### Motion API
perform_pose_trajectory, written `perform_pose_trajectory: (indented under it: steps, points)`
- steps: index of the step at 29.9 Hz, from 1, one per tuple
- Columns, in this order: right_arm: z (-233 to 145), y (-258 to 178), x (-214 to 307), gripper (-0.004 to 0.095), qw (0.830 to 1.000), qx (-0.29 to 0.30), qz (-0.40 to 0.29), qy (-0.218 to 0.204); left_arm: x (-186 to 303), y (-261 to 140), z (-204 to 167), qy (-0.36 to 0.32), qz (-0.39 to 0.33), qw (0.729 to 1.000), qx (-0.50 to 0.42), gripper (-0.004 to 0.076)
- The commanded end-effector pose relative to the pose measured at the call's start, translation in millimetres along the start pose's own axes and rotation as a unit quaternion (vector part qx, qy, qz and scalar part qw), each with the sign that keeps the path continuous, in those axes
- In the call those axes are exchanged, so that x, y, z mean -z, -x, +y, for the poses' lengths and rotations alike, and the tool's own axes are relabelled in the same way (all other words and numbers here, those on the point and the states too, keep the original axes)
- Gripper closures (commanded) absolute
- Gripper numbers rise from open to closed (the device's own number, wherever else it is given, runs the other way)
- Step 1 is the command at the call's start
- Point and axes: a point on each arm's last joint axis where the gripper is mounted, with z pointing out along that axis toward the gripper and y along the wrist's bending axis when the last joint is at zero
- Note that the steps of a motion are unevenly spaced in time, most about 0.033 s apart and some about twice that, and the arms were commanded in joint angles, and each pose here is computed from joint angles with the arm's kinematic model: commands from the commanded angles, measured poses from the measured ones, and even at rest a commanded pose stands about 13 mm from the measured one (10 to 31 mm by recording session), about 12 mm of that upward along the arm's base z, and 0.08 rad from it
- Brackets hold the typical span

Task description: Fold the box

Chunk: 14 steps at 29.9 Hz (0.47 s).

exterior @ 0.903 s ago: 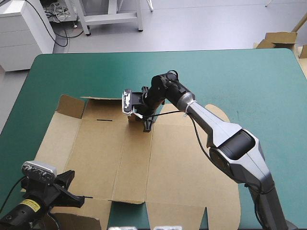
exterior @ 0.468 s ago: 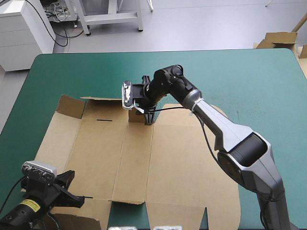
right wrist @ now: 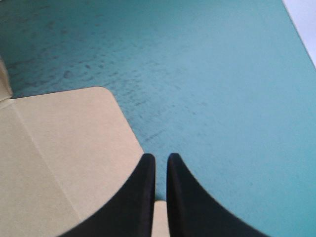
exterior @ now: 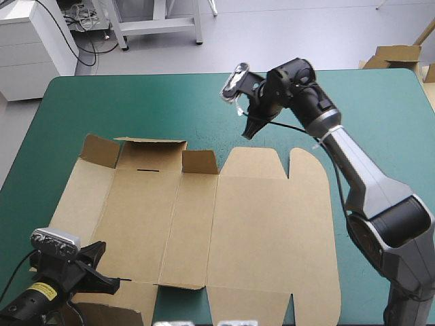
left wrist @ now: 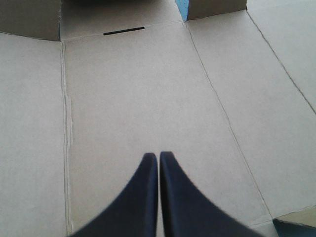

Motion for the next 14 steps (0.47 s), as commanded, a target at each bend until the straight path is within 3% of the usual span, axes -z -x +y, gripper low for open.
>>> perform_pose_trajectory:
  steps: [1,7,14]
  points:
    - [-33,-16,68,0.0928,0.992,-0.087,-0.057,-0.073,3,13,0,0.002,-0.041,0.999,0.01,0.0731]
    - [-57,-76,107,0.0928,0.966,-0.232,-0.033,-0.11,3,13,0,0.002,-0.041,0.999,0.01,0.0731]
    - [-27,-165,125,0.0928,0.933,-0.347,0.036,-0.09,3,13,0,0.002,-0.041,0.999,0.01,0.0731]
